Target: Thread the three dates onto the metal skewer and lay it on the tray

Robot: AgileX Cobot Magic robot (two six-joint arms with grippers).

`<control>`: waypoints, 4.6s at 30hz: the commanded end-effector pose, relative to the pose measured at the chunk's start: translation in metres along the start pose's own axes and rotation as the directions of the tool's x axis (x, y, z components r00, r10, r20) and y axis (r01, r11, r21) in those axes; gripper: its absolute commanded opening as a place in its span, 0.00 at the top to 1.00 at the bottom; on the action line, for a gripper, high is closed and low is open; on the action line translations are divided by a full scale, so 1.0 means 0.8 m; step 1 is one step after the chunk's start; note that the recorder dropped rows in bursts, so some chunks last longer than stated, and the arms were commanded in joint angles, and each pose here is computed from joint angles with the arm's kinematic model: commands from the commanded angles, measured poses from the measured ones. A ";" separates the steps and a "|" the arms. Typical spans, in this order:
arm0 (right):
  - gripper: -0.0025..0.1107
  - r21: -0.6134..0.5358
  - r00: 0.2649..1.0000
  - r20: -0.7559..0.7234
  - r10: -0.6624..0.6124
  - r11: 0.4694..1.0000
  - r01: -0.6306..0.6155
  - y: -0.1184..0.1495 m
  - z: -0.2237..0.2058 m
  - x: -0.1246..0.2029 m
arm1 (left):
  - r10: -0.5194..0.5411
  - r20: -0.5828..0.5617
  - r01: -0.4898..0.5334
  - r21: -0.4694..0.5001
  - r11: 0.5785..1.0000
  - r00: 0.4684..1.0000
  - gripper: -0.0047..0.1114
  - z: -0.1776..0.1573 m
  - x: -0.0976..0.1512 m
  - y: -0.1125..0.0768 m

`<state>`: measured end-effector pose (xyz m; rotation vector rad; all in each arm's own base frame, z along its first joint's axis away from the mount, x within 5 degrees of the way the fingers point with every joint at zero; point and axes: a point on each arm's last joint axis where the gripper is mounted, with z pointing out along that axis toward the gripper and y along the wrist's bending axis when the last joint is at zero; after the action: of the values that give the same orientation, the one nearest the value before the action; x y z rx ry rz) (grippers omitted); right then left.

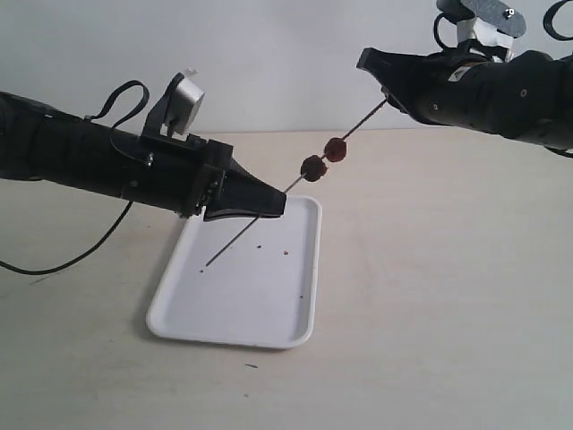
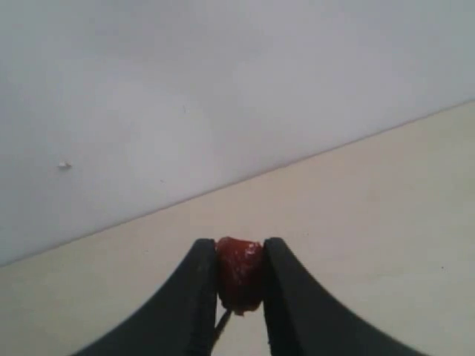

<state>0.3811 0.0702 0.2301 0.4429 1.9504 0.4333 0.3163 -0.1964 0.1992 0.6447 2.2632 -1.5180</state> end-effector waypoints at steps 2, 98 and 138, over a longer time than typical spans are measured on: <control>0.77 -0.004 0.996 0.022 0.081 0.997 -0.081 -0.001 0.000 -0.002 | -0.016 0.028 0.016 -0.022 1.000 0.999 0.96 0.001 -0.002 0.001; 0.80 0.002 0.995 -0.082 0.062 0.998 -0.062 -0.001 0.000 0.010 | 0.159 0.210 -0.128 -0.156 0.979 0.965 0.96 0.077 -0.057 -0.018; 0.36 0.062 0.997 -0.069 -0.025 0.998 0.029 -0.030 -0.015 -0.022 | 0.085 0.093 -0.057 -0.264 0.963 0.992 0.96 0.024 -0.039 0.033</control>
<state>0.3788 0.0414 0.2268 0.5193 2.0402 0.4113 0.3593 -0.2196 0.1888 0.5743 2.2588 -1.2019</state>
